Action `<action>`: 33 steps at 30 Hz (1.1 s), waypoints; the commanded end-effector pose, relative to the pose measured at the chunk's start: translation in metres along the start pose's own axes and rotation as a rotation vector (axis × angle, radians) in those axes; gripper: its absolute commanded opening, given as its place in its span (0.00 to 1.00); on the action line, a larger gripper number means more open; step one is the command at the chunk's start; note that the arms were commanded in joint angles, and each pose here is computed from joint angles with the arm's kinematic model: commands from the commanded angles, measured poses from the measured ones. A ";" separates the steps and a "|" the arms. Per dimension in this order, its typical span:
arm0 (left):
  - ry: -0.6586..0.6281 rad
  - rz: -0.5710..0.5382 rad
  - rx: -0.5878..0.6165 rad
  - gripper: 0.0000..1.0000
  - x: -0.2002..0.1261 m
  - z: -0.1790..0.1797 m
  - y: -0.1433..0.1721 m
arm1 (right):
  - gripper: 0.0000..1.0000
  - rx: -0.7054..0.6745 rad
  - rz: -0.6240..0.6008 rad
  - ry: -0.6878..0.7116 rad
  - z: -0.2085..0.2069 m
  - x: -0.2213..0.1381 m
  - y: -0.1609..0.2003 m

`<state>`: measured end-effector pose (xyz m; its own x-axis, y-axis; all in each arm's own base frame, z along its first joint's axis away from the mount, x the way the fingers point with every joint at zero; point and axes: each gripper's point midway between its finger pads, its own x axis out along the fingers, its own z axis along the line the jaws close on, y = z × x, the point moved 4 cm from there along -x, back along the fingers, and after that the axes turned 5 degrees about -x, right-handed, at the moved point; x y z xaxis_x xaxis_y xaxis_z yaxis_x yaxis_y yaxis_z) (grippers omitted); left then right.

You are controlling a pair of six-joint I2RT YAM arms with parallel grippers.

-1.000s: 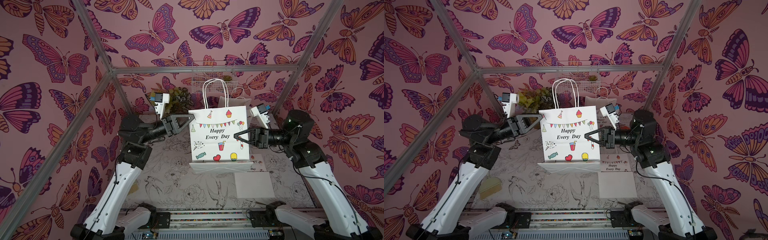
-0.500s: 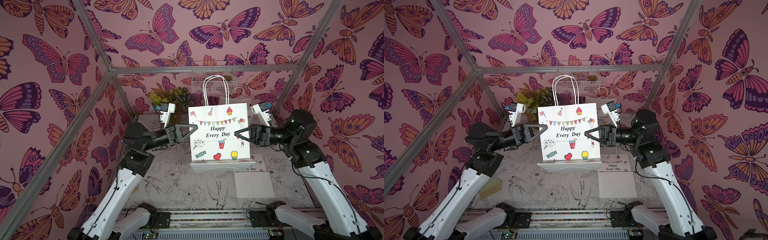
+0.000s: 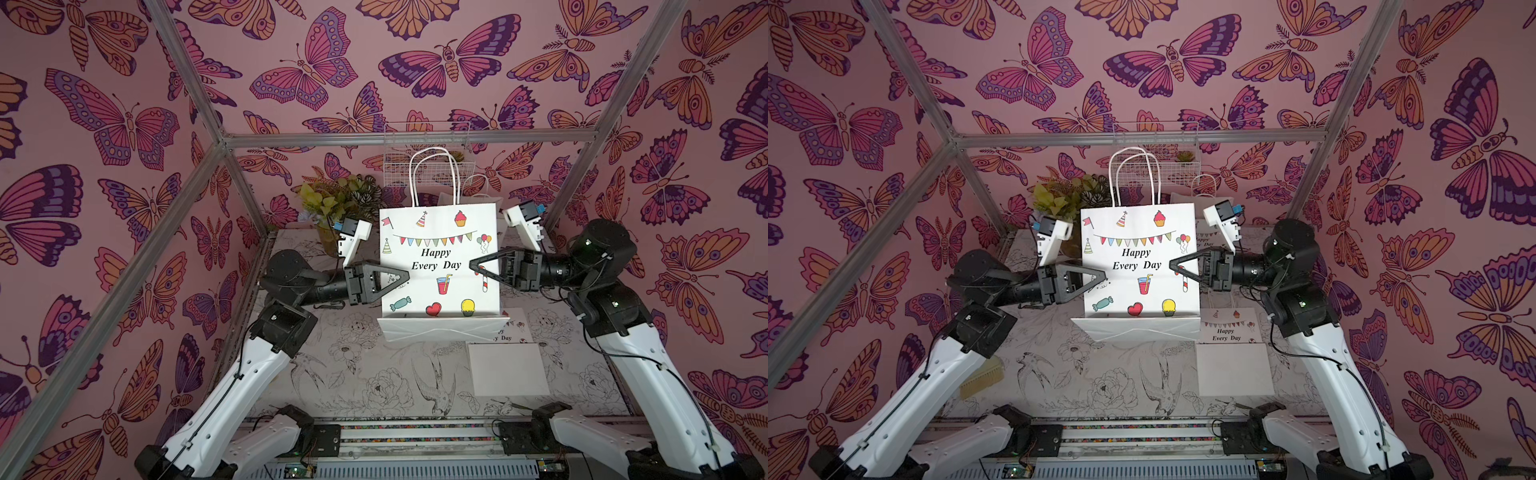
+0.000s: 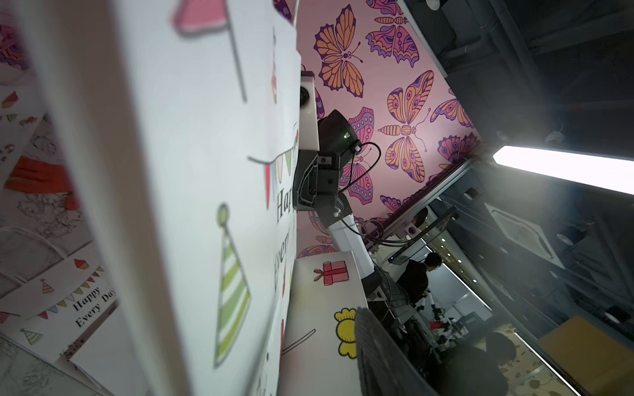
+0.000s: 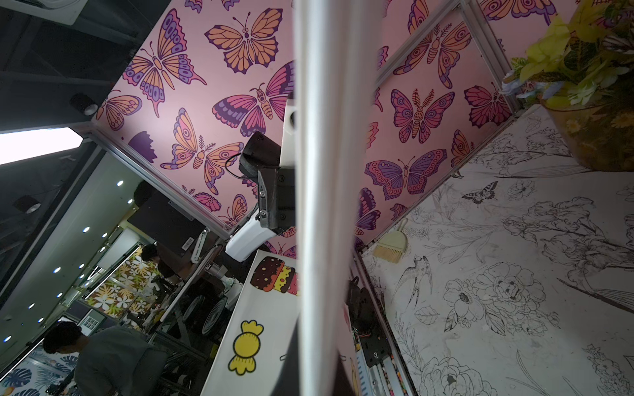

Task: Put away the paper bag
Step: Press the paper bag.

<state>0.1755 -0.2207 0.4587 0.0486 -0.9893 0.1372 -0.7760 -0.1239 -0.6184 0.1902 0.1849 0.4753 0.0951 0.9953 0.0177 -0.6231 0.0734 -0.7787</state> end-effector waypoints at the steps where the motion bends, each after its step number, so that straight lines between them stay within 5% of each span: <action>1: 0.013 0.021 0.018 0.37 0.003 0.000 0.007 | 0.00 -0.057 -0.040 -0.001 0.011 -0.004 -0.009; 6: 0.006 0.037 0.023 0.00 0.004 -0.001 0.007 | 0.00 -0.064 -0.033 -0.019 0.015 -0.004 -0.012; 16: -0.028 0.007 0.032 0.00 0.002 0.000 0.004 | 0.34 -0.141 -0.062 -0.049 0.021 -0.003 -0.055; 23: -0.053 0.001 0.041 0.00 -0.002 -0.001 0.007 | 0.00 -0.146 -0.068 -0.057 0.021 -0.005 -0.059; 30: -0.057 0.009 0.036 0.00 -0.002 -0.001 0.007 | 0.00 -0.154 -0.061 -0.058 0.024 -0.008 -0.060; 33: -0.059 0.011 0.037 0.00 -0.003 -0.001 0.008 | 0.19 -0.169 -0.072 -0.044 0.025 -0.011 -0.067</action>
<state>0.1748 -0.2228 0.4468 0.0803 -0.9936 0.0795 -0.7731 -0.1124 -0.6242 0.2186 0.1778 0.5225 0.0949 0.9922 0.0812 -0.5465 0.1201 -0.8288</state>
